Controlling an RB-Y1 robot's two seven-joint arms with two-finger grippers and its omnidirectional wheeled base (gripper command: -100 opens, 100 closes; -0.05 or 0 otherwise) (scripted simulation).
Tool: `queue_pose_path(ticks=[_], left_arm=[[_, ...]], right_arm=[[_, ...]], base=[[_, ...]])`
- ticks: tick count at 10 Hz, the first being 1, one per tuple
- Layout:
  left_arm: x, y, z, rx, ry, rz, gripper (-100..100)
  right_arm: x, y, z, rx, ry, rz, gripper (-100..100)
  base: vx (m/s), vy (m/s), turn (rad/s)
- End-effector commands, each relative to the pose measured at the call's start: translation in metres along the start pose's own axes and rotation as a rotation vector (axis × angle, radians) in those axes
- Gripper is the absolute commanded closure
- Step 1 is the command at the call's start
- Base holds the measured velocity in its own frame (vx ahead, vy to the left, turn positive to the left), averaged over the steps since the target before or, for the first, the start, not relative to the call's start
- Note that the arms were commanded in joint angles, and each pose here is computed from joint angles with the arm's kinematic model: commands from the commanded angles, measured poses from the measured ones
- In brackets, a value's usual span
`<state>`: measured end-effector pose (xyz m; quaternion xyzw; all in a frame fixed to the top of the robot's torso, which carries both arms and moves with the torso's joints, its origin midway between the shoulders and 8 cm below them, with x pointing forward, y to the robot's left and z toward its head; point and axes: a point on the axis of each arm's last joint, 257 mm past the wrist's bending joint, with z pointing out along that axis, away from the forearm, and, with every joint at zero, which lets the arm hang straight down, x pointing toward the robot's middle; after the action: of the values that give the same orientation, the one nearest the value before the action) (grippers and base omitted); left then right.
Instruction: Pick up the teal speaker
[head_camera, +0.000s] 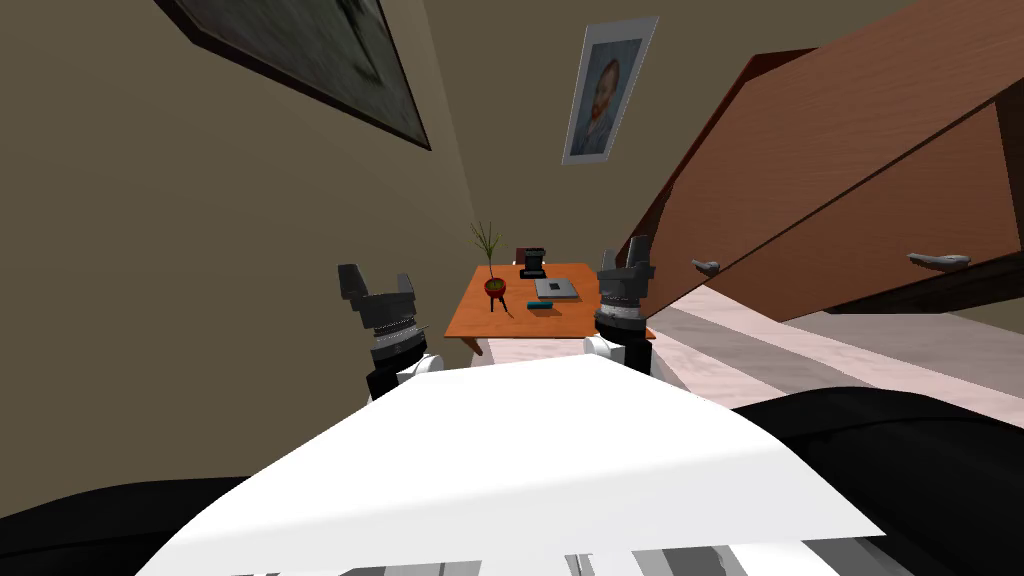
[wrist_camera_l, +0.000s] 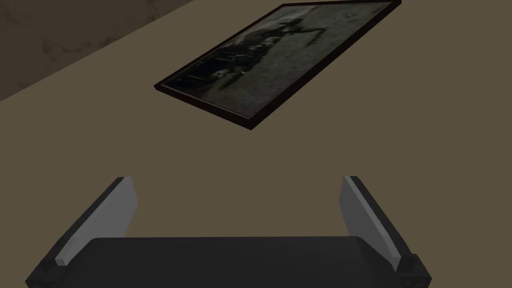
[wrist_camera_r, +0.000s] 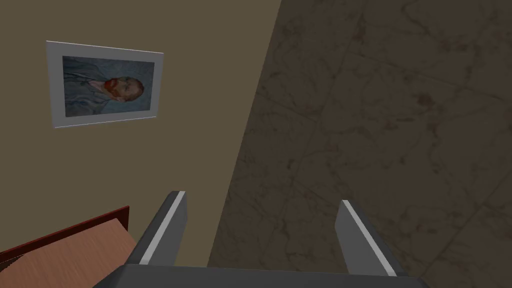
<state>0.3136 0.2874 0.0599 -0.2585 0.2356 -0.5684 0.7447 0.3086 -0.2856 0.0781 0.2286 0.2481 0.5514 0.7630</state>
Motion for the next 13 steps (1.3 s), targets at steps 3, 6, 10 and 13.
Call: queue_pose_path(ticks=[3,6,10,13], left_arm=[[0.000,0.000,0.000,0.000,0.000,0.000,0],[0.000,0.000,0.000,0.000,0.000,0.000,0],[0.000,0.000,0.000,0.000,0.000,0.000,0],[0.000,0.000,0.000,0.000,0.000,0.000,0]], right_arm=[[0.023,-0.017,-0.011,0.045,0.097,-0.023,-100],[0.057,-0.049,-0.037,0.130,0.228,-0.050,-100],[0.098,-0.091,-0.088,0.249,0.404,-0.080,-100],[0.125,-0.118,-0.137,0.336,0.545,-0.101,-100]], base=[[-0.084,0.003,0.038],[-0.175,0.001,0.100],[-0.169,0.003,0.098],[-0.125,-0.012,0.133]])
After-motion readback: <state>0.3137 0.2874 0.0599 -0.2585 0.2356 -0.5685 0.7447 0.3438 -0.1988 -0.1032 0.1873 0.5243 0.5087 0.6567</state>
